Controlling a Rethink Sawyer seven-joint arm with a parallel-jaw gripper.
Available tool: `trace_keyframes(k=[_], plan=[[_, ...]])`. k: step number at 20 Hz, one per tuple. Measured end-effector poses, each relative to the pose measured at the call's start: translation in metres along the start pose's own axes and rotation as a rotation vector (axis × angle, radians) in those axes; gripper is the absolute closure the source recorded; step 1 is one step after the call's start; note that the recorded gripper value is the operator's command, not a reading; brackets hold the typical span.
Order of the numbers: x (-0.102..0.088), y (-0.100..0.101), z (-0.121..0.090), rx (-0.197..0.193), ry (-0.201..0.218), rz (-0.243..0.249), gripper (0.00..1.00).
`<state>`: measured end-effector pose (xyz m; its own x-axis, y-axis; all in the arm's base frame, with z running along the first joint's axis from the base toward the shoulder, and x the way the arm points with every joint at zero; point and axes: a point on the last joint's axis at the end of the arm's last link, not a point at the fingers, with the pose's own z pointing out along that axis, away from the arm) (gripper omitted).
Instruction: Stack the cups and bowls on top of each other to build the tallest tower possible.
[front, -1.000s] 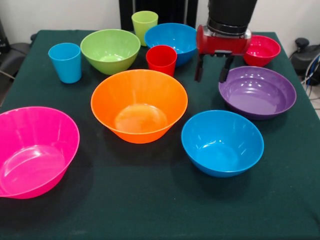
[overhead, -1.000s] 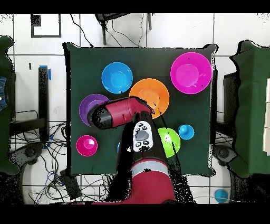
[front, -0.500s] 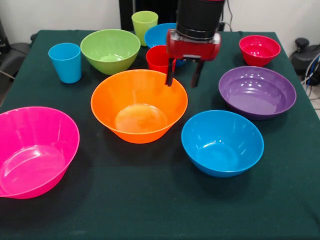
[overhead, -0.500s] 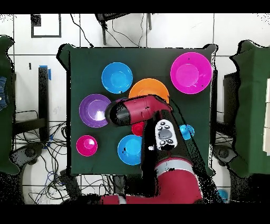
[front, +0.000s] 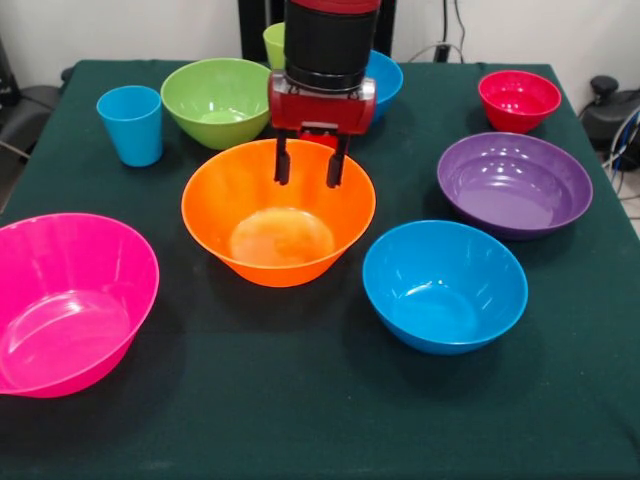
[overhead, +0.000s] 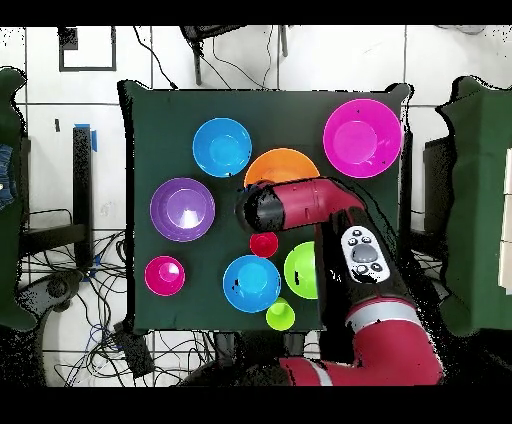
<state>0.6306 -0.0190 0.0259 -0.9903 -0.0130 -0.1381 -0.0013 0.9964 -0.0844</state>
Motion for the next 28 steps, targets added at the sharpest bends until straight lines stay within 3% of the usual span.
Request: trace_keyframes(k=[8,14,20,28], plan=[[-0.002,0.011,0.008,-0.048,0.002,0.002,0.00],[-0.002,0.036,0.007,-0.097,0.000,-0.017,0.00],[0.007,0.080,0.000,-0.182,0.021,-0.040,0.00],[0.015,0.105,-0.004,-0.227,0.035,-0.062,0.00]])
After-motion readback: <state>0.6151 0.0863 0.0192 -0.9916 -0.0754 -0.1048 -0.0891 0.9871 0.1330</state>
